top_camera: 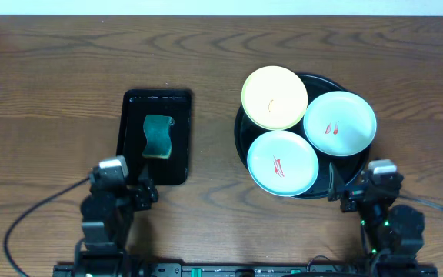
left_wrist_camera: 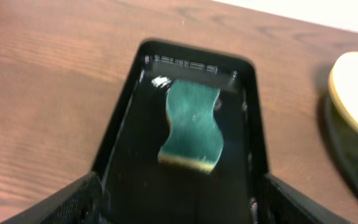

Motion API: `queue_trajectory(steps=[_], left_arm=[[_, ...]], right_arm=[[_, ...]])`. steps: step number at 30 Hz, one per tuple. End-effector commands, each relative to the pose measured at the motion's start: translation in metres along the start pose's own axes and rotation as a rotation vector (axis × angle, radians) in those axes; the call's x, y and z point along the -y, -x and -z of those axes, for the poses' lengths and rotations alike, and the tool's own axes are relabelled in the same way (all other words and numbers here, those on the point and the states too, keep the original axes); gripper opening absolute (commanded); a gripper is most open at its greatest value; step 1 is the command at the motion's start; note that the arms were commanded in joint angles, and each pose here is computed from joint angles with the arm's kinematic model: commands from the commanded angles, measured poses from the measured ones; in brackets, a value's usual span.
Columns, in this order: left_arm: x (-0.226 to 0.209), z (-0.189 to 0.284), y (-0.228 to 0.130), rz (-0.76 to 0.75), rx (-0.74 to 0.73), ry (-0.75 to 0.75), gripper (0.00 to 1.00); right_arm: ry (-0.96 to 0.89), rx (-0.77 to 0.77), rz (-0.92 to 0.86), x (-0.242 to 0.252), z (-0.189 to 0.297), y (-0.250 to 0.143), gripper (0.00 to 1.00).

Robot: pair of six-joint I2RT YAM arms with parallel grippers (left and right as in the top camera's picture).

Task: Clean dirty plates on tray and stack at the side
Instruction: 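Reach left gripper to green sponge and right gripper to front pale green plate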

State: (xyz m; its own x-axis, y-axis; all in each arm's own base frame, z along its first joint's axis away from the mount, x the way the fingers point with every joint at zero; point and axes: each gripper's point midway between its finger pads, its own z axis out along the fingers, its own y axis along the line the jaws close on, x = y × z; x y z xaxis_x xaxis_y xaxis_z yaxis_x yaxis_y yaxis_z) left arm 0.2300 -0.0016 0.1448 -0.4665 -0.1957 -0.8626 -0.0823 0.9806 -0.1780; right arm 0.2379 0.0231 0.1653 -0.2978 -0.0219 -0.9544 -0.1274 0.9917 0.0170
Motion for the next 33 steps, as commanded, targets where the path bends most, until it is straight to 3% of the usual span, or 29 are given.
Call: queue_trajectory(steps=[1,9,16,23,28,33], left_arm=[[0.005,0.011,0.028,0.012,-0.03,0.005,0.81],[0.018,0.023,0.058,0.022,-0.244,0.008,0.81],[0.02,0.038,0.065,0.029,-0.403,0.039,0.81],[0.027,0.029,0.076,0.033,-0.363,0.001,0.81],[0.034,0.012,0.111,0.017,-0.225,-0.03,0.81],[0.04,-0.018,0.114,-0.015,-0.294,-0.035,0.8]], right_arm=[[-0.007,-0.049,-0.034,0.0,0.001,0.019,0.99],[0.017,-0.389,-0.089,-0.003,-0.01,0.018,0.99],[0.066,-0.495,-0.159,-0.013,-0.015,0.022,0.99],[0.251,-0.482,-0.202,-0.044,-0.015,0.029,0.99],[0.201,-0.541,-0.208,-0.037,-0.018,0.015,0.99],[0.105,-0.677,-0.251,-0.024,-0.023,-0.015,0.97]])
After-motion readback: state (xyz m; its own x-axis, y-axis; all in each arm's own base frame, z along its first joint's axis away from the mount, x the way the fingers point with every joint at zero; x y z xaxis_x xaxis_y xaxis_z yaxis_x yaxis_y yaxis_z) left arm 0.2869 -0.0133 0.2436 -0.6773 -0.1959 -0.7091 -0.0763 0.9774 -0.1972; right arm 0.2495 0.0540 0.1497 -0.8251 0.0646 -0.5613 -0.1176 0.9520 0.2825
